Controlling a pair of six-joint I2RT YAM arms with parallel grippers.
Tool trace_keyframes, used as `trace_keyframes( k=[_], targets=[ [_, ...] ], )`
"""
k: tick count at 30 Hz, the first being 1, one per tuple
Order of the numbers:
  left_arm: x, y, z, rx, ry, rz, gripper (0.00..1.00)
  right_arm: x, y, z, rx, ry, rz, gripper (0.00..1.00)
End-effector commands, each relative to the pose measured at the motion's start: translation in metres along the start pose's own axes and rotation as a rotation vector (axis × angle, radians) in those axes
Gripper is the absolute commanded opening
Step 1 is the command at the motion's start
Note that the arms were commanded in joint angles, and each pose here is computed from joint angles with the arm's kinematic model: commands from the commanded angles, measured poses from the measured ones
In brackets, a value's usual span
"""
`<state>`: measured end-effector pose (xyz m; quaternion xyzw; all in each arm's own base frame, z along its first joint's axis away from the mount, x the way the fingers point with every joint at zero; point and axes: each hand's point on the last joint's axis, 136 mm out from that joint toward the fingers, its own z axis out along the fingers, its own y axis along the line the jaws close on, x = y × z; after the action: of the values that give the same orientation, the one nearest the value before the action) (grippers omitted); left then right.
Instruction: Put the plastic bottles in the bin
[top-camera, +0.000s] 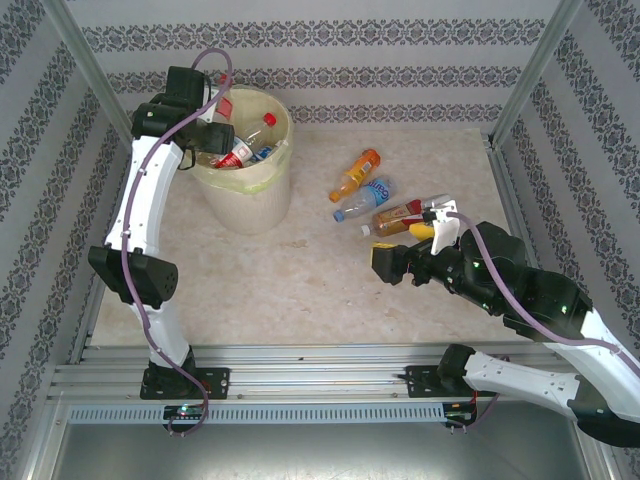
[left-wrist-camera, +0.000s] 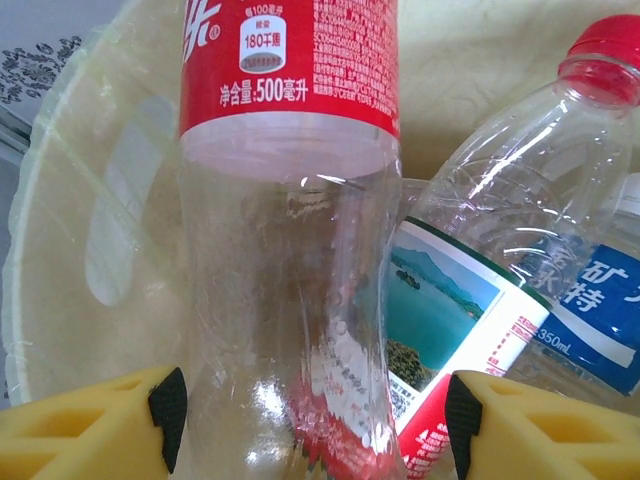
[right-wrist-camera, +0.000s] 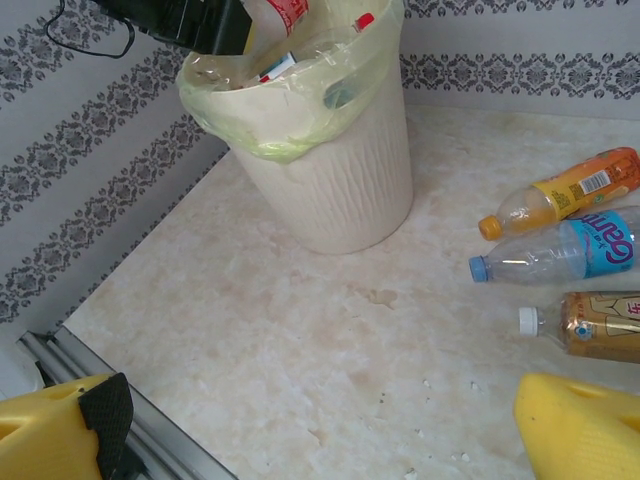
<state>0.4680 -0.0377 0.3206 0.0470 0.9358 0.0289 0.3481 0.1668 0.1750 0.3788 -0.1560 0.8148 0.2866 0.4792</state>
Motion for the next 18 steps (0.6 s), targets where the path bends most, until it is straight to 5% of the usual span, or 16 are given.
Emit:
trace_keyframes(
  k=[1,5,15,18],
  targets=[
    [-0.002,0.004,0.012,-0.005,0.011,0.012,0.70,0.000,-0.008,-0.003,0.032,-0.010,0.009,0.98],
    [0.004,0.002,0.017,0.002,0.031,0.020,0.59,0.001,-0.010,-0.005,0.038,-0.011,0.014,0.98],
    [0.009,0.042,0.008,-0.180,0.050,-0.017,0.64,0.001,-0.011,-0.006,0.041,-0.016,0.019,0.98],
    [0.004,0.031,0.002,-0.091,0.013,-0.015,0.63,0.001,-0.011,-0.005,0.044,-0.017,0.019,0.98]
  ],
)
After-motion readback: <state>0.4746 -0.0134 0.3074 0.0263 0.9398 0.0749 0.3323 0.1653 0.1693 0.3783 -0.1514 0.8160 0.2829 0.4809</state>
